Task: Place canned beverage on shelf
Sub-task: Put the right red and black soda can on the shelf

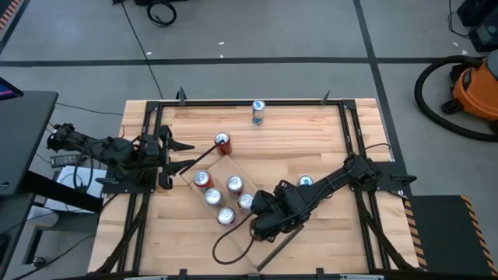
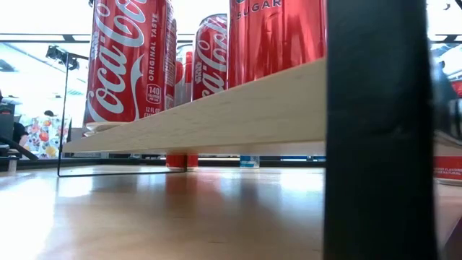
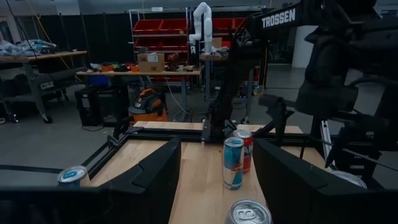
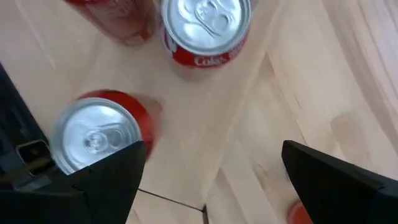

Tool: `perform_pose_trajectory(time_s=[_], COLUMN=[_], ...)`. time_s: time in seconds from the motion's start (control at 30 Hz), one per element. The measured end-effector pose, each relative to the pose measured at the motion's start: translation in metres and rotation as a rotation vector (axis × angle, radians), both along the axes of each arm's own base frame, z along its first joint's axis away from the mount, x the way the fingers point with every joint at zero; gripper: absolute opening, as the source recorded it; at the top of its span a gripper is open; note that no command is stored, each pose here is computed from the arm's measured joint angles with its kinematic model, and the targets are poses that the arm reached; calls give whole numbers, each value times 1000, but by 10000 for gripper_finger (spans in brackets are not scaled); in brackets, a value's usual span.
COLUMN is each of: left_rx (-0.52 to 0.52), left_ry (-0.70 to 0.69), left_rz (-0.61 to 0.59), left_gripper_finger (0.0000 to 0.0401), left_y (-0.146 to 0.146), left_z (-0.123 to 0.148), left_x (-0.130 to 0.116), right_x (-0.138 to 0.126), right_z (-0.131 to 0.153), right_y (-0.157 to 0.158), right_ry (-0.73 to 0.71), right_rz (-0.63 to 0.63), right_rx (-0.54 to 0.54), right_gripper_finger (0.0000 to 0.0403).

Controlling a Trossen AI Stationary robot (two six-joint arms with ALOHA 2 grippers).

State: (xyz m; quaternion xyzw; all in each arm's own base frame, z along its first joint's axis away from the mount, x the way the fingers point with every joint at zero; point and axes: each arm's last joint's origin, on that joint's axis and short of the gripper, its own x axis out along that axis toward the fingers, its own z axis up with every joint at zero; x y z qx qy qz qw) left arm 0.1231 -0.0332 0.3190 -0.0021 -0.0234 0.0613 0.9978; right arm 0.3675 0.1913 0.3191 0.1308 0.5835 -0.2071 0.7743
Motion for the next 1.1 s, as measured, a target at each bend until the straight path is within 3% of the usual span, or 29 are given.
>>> perform_pose_trajectory(time_s=[0.17,0.7,0.97,1.1], left_rx=[-4,2,-15,-20], left_ry=[1,23,21,14], left_rz=[0,-1,-3,-66], left_gripper_finger=[210,210,210,210], left_y=[0,0,0,-2], left_z=[0,-3,-2,-2], left_x=[0,0,0,0], right_x=[1,1,2,2], right_z=[-13,-12,-12,-12], right_y=[-4,-4,-7,-7], right_ry=[64,65,66,70], right_rz=[-8,-12,48,68], right_rx=[5,16,-18,-22], right_gripper_finger=[387,387,379,368])
